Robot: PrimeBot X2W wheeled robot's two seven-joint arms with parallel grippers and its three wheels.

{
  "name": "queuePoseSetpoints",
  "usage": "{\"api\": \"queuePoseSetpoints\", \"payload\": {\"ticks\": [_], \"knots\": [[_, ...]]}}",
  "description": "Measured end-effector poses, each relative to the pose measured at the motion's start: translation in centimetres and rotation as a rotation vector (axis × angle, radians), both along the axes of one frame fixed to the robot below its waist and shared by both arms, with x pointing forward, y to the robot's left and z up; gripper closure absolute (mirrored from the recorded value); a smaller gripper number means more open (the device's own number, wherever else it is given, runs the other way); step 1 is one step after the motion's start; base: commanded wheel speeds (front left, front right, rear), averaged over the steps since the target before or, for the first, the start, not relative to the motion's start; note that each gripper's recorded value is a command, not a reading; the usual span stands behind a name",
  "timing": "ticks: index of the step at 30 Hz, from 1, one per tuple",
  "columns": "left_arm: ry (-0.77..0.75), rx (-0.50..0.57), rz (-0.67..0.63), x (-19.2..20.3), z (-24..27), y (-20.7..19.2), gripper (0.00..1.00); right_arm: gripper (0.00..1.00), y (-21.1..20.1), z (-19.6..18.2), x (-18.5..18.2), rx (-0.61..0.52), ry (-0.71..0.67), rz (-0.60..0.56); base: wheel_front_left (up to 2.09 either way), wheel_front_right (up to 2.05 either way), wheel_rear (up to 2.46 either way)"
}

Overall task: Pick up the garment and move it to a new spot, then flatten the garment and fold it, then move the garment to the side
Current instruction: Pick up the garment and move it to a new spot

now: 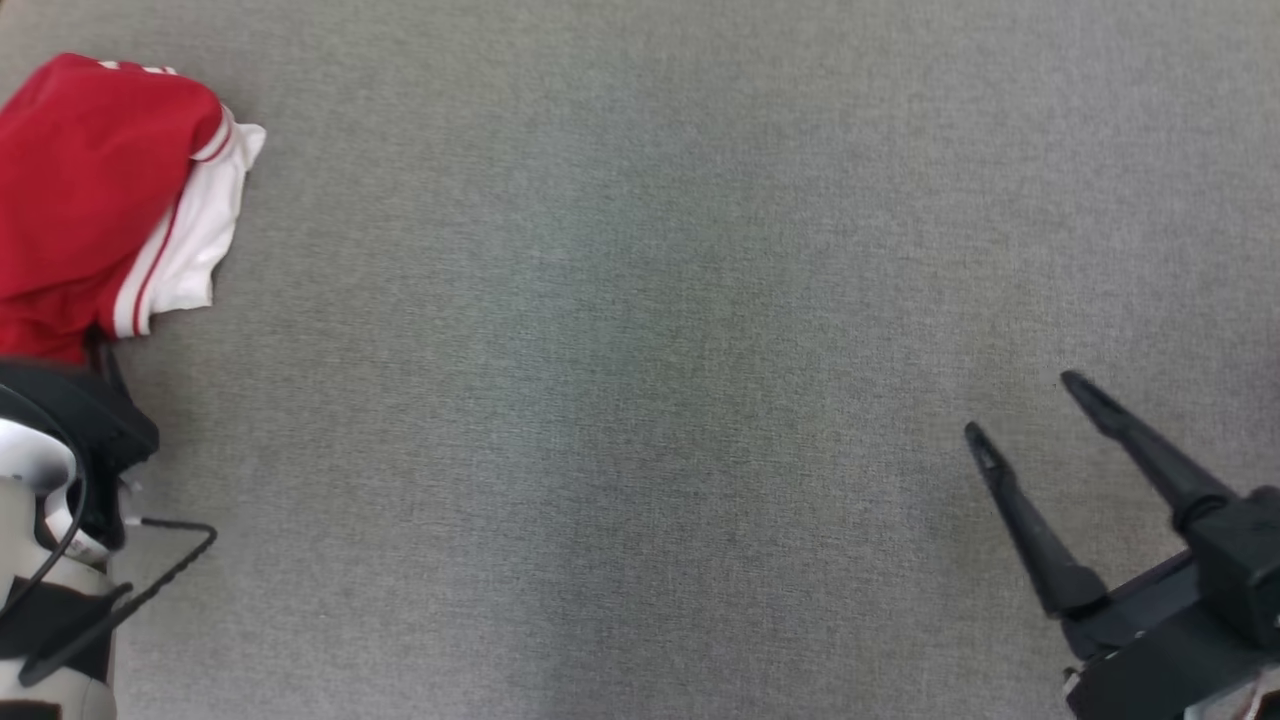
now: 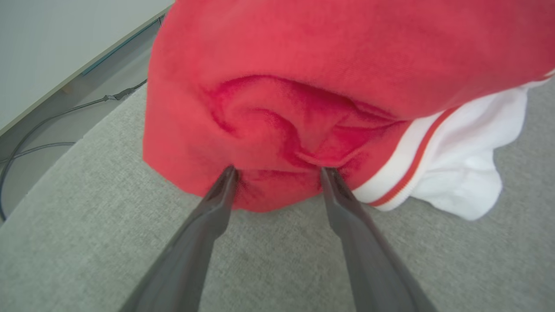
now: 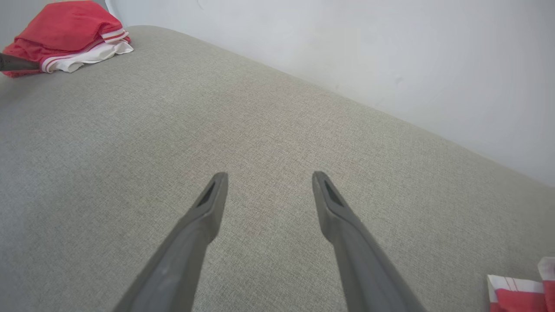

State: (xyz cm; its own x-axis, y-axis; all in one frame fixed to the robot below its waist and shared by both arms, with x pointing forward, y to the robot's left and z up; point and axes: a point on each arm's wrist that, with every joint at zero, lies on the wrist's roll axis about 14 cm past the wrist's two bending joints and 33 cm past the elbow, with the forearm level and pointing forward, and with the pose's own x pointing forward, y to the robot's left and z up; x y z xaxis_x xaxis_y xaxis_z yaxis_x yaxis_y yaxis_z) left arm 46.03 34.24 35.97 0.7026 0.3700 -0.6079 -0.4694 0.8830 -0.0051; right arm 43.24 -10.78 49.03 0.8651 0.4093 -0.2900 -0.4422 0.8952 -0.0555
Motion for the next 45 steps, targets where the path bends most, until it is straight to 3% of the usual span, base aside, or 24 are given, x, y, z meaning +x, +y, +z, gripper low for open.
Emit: {"api": "queuePoseSetpoints", "payload": {"ticks": [1,2,12,22,34,45], "knots": [[-0.001,0.003,0.003,0.3,-0.1,0.0,0.56,0.00,-0.3,0.0,0.1,-0.002,-0.002,-0.011,0.00,0.00,0.00],[-0.004,0.004,0.002,0.7,-0.2,-0.1,1.00,0.00,-0.7,-0.1,0.2,-0.009,0.001,-0.022,0.00,0.00,0.00],[-0.066,0.035,-0.015,2.1,1.2,-0.8,1.00,0.00,-0.2,-1.7,0.7,-0.007,0.046,-0.013,0.00,0.00,0.00],[-0.304,0.116,-0.100,3.5,8.9,-1.4,1.00,0.00,3.2,-0.1,0.9,0.132,0.015,0.021,0.00,0.00,0.00],[-0.612,0.166,-0.370,3.7,19.7,-9.8,1.00,0.00,6.6,3.2,-0.5,0.285,-0.061,0.032,0.00,0.00,0.00],[-0.846,0.199,-0.573,0.8,27.9,-16.6,1.00,0.00,8.6,5.2,-3.6,0.352,-0.103,0.048,0.00,0.00,0.00]]}}
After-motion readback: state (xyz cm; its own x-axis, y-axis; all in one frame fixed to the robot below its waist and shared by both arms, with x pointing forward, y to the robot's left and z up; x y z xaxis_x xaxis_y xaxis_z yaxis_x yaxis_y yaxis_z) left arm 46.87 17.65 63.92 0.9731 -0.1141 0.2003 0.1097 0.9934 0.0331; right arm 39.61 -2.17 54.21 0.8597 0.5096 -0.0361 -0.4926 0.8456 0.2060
